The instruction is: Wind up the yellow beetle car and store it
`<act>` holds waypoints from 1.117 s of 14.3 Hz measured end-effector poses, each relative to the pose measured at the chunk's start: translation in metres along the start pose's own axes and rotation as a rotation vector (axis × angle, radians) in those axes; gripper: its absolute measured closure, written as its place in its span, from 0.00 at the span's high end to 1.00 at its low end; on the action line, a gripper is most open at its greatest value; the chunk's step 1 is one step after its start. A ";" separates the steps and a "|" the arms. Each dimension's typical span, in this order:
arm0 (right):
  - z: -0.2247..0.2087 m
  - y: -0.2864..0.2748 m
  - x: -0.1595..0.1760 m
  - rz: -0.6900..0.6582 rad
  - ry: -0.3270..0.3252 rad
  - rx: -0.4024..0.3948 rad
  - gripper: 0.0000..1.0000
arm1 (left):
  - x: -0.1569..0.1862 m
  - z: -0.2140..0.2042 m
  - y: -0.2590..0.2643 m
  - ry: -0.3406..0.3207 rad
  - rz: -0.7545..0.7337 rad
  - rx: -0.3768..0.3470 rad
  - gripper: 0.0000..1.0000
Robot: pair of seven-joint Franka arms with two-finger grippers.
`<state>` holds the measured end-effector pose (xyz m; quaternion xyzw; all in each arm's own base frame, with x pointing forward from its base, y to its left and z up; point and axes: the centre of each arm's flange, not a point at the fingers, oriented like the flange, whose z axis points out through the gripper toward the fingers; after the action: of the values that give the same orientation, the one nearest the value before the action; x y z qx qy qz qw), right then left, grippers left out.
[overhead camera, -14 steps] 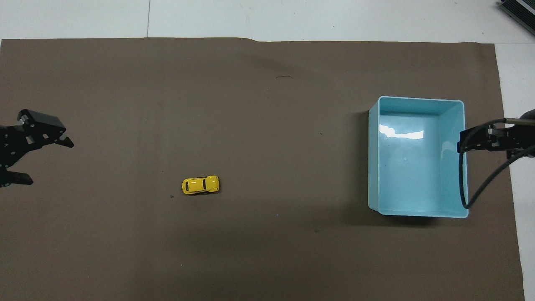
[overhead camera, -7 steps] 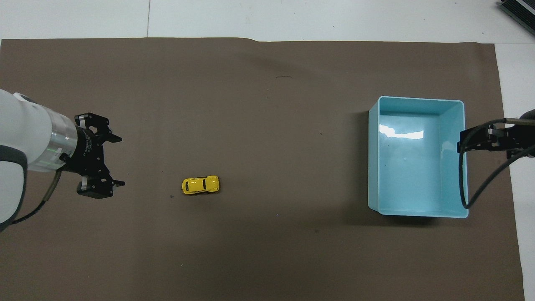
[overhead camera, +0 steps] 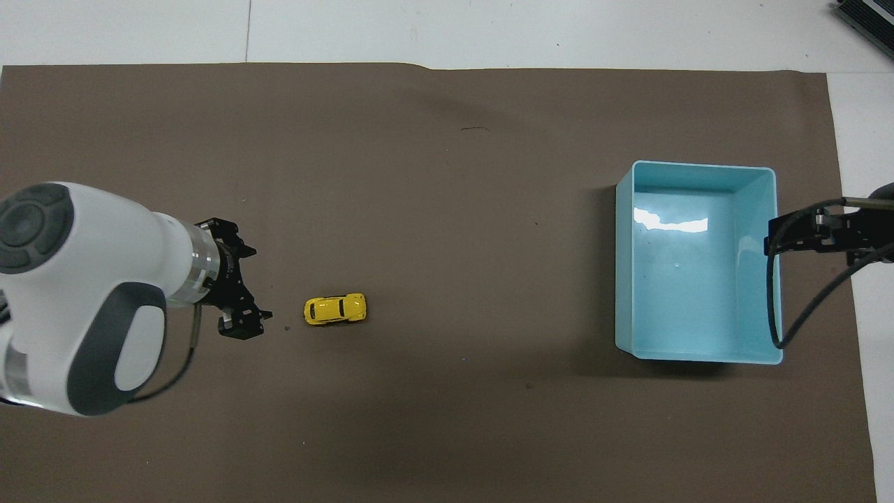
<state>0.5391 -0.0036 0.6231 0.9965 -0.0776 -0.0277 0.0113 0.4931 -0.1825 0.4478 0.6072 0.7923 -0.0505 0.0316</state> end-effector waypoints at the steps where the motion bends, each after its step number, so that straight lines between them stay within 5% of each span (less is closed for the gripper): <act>1: 0.000 0.000 0.000 0.000 0.000 0.000 1.00 | -0.006 0.021 -0.008 0.000 0.004 -0.005 1.00; 7: 0.000 0.000 0.000 0.000 0.000 0.000 1.00 | -0.029 0.110 -0.034 -0.002 -0.041 -0.034 1.00; 16: 0.000 0.000 0.000 0.000 0.000 0.000 1.00 | -0.032 0.141 -0.052 -0.018 -0.059 -0.065 1.00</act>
<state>0.5391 -0.0036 0.6231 0.9965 -0.0776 -0.0277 0.0113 0.4497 -0.2429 0.3131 0.5819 0.8107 -0.0312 0.0566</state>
